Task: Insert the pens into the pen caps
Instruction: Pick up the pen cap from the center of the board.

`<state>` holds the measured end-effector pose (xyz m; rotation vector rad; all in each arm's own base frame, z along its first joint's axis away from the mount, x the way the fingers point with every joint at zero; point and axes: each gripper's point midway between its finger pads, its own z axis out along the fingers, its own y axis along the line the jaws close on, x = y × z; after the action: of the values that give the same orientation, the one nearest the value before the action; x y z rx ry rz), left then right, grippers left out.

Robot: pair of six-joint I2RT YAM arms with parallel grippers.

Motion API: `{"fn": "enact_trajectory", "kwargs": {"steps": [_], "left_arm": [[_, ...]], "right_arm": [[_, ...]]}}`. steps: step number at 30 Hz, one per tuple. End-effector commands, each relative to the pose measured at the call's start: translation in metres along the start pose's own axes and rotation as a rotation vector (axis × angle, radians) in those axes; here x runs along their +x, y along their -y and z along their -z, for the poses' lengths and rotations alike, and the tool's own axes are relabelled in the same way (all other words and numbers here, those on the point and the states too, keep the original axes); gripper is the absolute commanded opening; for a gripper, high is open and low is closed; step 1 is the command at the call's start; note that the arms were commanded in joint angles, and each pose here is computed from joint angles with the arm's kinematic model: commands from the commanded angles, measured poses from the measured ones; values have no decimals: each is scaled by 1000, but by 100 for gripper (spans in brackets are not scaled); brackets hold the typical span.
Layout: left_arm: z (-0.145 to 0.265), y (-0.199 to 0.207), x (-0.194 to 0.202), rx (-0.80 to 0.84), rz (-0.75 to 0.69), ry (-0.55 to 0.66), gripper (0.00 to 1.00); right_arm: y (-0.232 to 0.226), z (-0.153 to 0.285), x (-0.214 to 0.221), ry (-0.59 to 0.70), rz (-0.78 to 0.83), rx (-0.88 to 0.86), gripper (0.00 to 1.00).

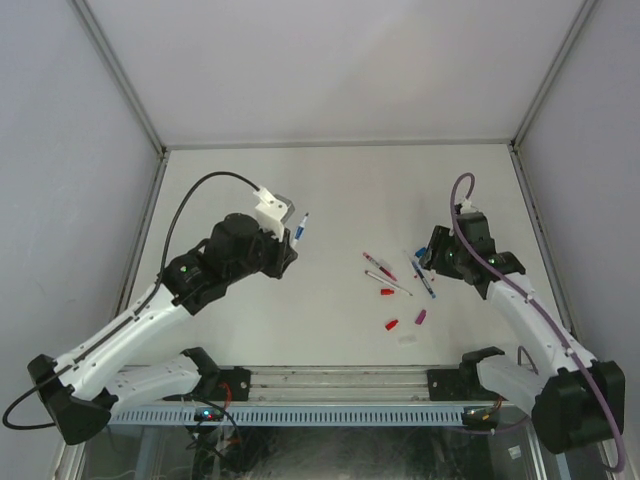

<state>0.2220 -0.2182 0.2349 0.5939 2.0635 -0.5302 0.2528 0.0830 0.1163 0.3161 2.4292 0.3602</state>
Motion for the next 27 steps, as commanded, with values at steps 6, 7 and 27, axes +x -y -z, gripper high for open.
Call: {"fn": "enact_trajectory", "kwargs": {"steps": [6, 7, 27], "left_arm": [[21, -32, -19, -150, -24, 114, 0], [19, -35, -16, -167, -25, 95, 0], [9, -43, -1, -194, -32, 10, 0]], "right_arm": [[0, -42, -41, -14, 51, 98, 50], [1, -48, -43, -26, 56, 111, 50], [24, -102, -63, 18, -428, 431, 52]]}}
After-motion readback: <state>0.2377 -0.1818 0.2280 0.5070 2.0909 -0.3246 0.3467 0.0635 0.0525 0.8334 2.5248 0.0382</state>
